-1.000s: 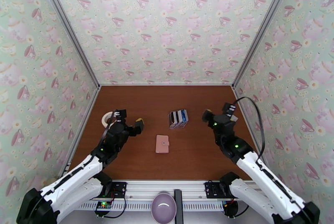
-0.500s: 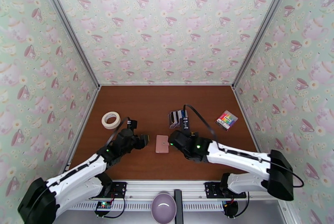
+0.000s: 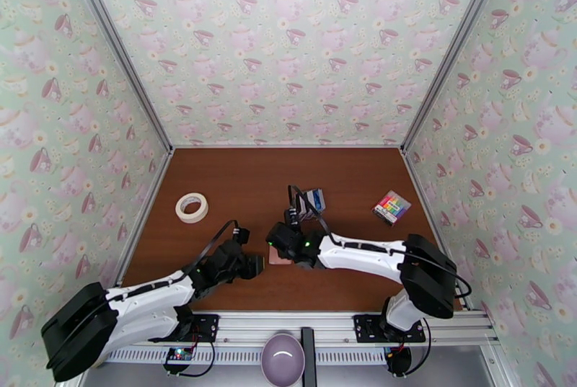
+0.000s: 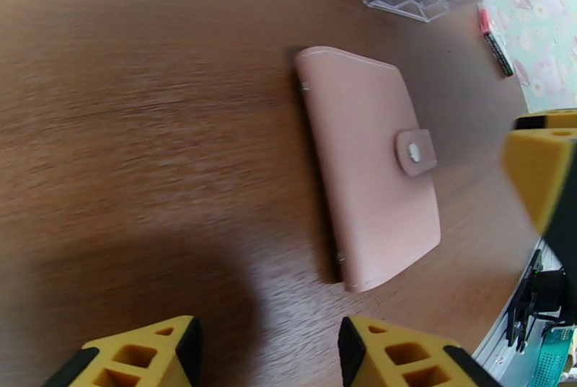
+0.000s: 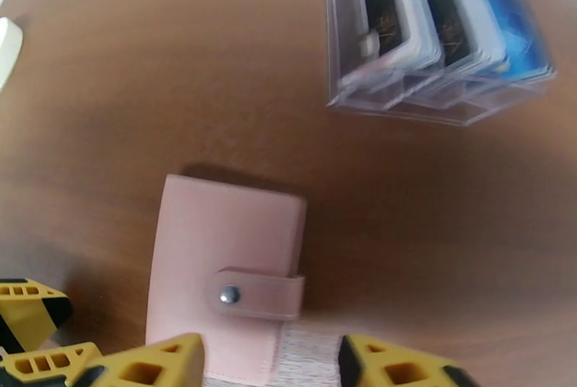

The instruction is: Put the credit cards into the card holder

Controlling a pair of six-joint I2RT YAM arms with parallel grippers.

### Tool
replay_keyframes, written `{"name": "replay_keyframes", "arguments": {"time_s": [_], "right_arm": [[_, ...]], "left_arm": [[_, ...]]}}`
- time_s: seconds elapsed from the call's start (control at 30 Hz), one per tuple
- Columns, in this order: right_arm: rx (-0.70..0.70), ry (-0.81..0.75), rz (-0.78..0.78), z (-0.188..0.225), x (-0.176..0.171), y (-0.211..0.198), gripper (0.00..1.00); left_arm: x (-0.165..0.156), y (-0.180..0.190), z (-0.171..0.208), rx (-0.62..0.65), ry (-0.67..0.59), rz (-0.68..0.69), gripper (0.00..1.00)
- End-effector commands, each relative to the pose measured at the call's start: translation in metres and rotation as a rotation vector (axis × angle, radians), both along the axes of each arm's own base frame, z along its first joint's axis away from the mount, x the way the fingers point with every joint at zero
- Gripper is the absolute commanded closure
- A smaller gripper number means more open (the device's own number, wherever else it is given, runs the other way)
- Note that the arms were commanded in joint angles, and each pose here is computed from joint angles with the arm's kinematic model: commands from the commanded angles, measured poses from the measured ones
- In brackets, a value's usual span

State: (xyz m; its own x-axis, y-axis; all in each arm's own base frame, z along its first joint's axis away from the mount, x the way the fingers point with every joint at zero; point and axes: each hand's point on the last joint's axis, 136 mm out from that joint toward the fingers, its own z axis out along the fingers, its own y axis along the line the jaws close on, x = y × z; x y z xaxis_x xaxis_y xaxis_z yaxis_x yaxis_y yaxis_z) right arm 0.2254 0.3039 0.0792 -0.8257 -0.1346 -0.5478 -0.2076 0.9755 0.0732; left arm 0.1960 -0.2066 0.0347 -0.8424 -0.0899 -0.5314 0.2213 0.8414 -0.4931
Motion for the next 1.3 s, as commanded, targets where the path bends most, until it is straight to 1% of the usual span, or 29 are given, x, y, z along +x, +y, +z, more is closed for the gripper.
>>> {"name": "replay_keyframes", "arguments": {"time_s": [0.0,0.17,0.5,0.63,0.7,0.97,1.27], "right_arm": [[0.044,0.023,0.023,0.005,-0.001,0.021,0.59],[0.018,0.054,0.034,-0.008,0.0,0.029,0.61],[-0.029,0.069,0.014,-0.023,0.004,0.032,0.64],[-0.047,0.081,0.011,-0.028,0.005,0.034,0.66],[-0.055,0.088,0.011,-0.031,0.005,0.035,0.68],[-0.067,0.114,0.002,-0.042,0.004,0.036,0.69],[-0.092,0.126,-0.006,-0.053,0.006,0.035,0.69]], "left_arm": [[0.001,-0.009,0.003,-0.053,-0.007,0.002,0.49],[0.003,-0.013,-0.003,-0.078,0.006,0.014,0.53],[0.003,-0.027,-0.013,-0.133,0.035,0.002,0.54],[0.002,-0.031,-0.014,-0.136,0.036,-0.009,0.54],[0.001,-0.031,-0.015,-0.13,0.037,-0.011,0.54],[-0.002,-0.025,-0.024,-0.071,0.062,0.016,0.56],[-0.006,-0.019,-0.034,-0.032,0.086,0.039,0.57]]}}
